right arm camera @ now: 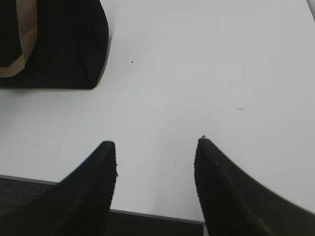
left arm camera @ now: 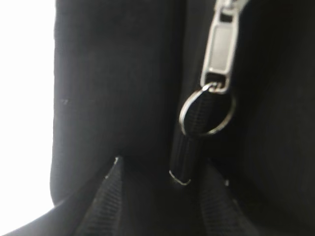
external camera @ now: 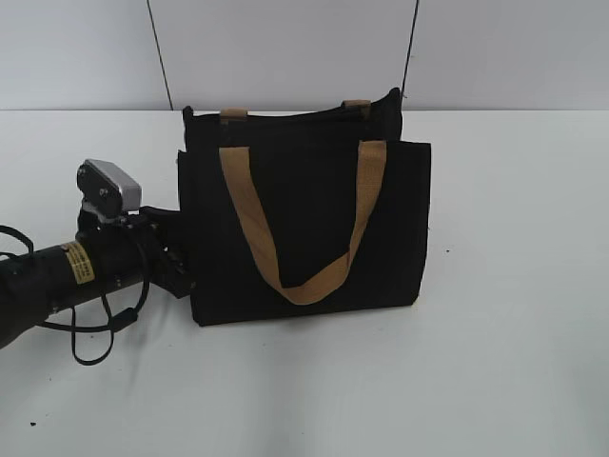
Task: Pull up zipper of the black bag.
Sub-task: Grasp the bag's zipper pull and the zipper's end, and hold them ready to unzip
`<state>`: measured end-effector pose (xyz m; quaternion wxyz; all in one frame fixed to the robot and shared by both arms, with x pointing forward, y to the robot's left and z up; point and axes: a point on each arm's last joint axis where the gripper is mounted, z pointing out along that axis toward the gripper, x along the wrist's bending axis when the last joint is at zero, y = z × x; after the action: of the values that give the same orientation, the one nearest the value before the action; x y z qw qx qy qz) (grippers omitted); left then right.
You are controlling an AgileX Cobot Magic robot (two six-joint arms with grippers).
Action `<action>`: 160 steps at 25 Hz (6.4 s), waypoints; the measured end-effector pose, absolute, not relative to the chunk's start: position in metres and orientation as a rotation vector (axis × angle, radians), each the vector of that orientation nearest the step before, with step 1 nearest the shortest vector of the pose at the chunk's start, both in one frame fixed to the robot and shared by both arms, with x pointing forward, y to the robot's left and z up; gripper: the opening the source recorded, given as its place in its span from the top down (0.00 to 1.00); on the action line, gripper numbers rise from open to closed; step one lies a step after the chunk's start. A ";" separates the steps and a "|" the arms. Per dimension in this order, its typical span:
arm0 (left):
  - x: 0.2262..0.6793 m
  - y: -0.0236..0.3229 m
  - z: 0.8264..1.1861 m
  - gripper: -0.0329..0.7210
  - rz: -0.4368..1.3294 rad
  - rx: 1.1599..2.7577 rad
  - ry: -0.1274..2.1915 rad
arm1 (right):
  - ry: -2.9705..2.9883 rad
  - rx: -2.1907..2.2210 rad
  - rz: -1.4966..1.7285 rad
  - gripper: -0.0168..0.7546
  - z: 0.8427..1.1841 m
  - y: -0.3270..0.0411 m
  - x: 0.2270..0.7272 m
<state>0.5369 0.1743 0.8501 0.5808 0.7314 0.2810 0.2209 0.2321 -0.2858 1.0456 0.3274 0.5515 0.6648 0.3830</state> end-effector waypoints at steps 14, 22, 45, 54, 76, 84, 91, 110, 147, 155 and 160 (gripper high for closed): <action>0.539 0.170 0.849 0.90 0.414 1.673 0.697 | 1.741 1.444 1.003 0.46 1.046 -0.286 0.232; 0.538 0.189 0.896 0.91 0.513 1.609 0.726 | 1.741 1.444 1.003 0.46 1.046 -0.286 0.232; 0.498 0.204 1.030 0.91 0.818 1.673 0.591 | 1.741 1.444 1.003 0.46 1.046 -0.286 0.232; 0.507 0.200 1.052 0.91 0.806 1.608 0.583 | 1.968 1.427 1.092 0.46 1.068 -0.269 0.272; 0.500 0.181 1.049 0.92 0.753 1.660 0.535 | 2.513 1.021 1.358 0.46 1.088 -0.168 0.444; 0.500 0.181 1.049 0.92 0.753 1.660 0.535 | 2.514 0.781 1.340 0.46 1.082 -0.129 0.470; 0.500 0.181 1.049 0.92 0.753 1.660 0.535 | 2.538 0.463 1.310 0.46 1.072 -0.082 0.495; 0.500 0.181 1.050 0.92 0.753 1.659 0.534 | 2.567 0.438 1.270 0.62 1.037 -0.034 0.557; 0.506 0.193 1.034 0.92 0.811 1.817 0.697 | 2.562 0.469 1.266 1.00 1.035 -0.036 0.560; 0.507 0.202 1.025 0.92 0.844 1.911 0.804 | 2.564 0.602 1.298 1.00 1.044 -0.056 0.567; 0.507 0.203 1.024 0.92 0.849 1.923 0.818 | 2.558 0.710 1.312 1.00 1.045 -0.066 0.573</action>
<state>0.5074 0.2030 1.0242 0.4286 0.7704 0.3275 0.3400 0.5725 -0.0661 1.0446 0.0901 0.2386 0.8603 0.4413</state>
